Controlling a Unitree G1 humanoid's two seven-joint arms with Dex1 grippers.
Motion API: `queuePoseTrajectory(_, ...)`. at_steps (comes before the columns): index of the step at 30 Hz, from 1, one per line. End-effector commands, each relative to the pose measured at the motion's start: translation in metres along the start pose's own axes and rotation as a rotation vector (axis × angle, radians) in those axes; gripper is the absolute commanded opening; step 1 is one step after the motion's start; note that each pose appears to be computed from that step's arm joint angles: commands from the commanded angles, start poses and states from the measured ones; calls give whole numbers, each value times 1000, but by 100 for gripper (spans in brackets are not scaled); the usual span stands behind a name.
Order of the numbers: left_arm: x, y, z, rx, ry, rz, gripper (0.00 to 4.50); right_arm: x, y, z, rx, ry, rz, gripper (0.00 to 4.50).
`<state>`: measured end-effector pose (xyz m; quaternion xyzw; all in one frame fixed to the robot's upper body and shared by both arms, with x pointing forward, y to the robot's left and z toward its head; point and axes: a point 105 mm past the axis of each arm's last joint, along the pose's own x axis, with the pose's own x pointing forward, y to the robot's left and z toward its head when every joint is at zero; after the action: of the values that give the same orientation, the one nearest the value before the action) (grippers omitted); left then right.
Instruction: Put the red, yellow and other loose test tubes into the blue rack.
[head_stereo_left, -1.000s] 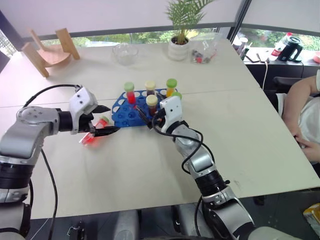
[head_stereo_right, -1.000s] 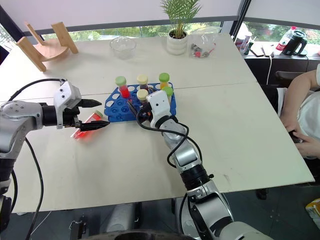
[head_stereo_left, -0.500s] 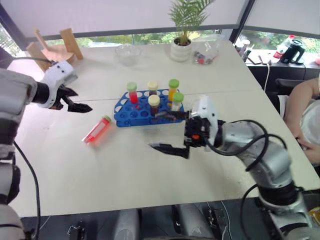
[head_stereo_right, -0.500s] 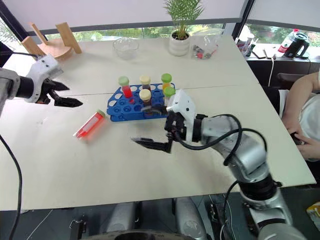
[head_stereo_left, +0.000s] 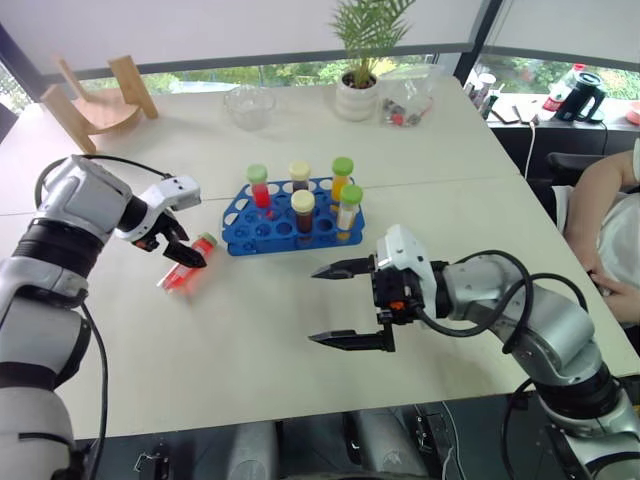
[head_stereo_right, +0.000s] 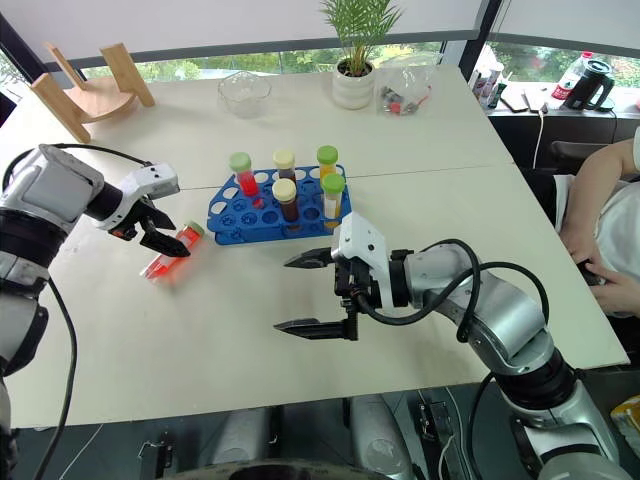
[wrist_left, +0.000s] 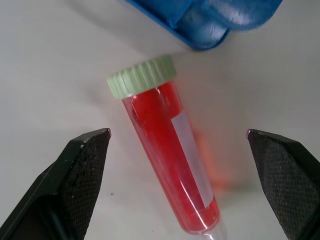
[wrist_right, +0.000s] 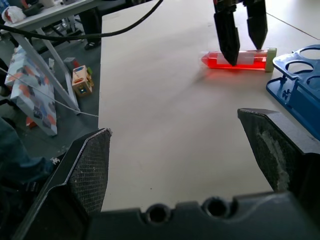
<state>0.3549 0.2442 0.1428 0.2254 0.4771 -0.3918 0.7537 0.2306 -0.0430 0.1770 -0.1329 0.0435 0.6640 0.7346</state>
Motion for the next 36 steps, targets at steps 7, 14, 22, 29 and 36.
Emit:
queuePoseTrajectory(7, 19, 4, 10, 10, -13, 36, 91, 3, -6, 15, -72, -47, -65, 450)
queuePoseTrajectory(14, -38, 35, 25, 26, -417, 210, 84, -15, -5, -2, -27, 38, -72, 450)
queuePoseTrajectory(22, -116, -27, 93, 18, -1312, 57, 84, -42, -38, 1, 5, 52, -215, 450)
queuePoseTrajectory(29, -54, -66, 109, 1, -1430, 164, 84, -46, -55, 6, 34, 47, -232, 450)
queuePoseTrajectory(36, -9, -61, 106, -36, -1412, 252, 84, -53, -54, 5, 48, 78, -209, 450)
